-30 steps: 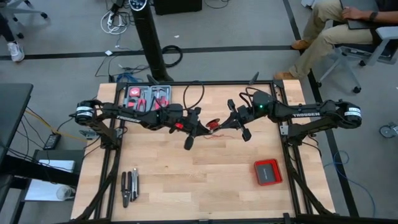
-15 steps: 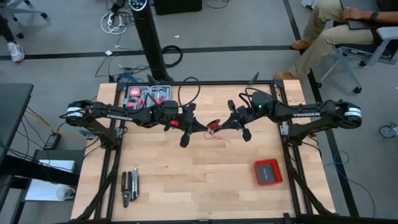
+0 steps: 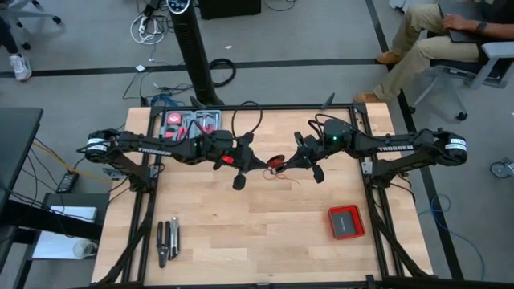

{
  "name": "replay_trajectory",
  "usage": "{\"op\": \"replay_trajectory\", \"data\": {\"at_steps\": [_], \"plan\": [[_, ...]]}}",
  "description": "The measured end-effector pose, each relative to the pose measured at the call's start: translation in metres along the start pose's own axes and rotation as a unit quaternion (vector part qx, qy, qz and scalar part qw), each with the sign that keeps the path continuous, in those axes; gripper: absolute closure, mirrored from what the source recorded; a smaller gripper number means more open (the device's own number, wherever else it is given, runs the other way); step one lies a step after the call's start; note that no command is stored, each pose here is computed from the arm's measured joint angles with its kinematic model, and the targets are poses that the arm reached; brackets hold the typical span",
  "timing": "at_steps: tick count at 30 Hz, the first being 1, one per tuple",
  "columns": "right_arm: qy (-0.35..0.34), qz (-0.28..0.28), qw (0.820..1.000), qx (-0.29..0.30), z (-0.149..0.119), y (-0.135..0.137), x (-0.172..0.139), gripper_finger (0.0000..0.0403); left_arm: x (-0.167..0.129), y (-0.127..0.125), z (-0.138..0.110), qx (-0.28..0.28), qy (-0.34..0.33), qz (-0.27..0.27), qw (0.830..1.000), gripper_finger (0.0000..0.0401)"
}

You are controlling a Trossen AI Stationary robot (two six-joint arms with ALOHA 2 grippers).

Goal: Coil cords
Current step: Coil the red wire onto the spool

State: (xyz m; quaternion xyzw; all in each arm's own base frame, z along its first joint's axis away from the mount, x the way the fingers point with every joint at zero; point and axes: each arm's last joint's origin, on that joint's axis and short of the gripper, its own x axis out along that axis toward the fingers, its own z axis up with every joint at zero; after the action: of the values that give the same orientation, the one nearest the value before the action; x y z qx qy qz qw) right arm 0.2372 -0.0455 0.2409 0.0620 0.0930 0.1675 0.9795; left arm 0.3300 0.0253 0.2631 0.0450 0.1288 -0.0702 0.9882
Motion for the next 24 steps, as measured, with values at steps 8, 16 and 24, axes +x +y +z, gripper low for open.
{"op": "replay_trajectory", "data": {"at_steps": [8,16,24], "plan": [[0.001,0.001,0.999,0.045,0.000,0.000,0.000,0.0403,0.000,0.001,0.007,0.028,0.044,-0.003,0.999,0.0401],[-0.001,0.001,0.993,0.119,0.000,0.000,0.000,0.0403,0.000,0.001,0.016,0.110,0.051,0.006,0.993,0.0401],[-0.012,0.027,0.973,0.227,0.004,0.004,0.002,0.0403,0.002,-0.006,0.020,0.238,0.047,0.023,0.970,0.0401]]}}
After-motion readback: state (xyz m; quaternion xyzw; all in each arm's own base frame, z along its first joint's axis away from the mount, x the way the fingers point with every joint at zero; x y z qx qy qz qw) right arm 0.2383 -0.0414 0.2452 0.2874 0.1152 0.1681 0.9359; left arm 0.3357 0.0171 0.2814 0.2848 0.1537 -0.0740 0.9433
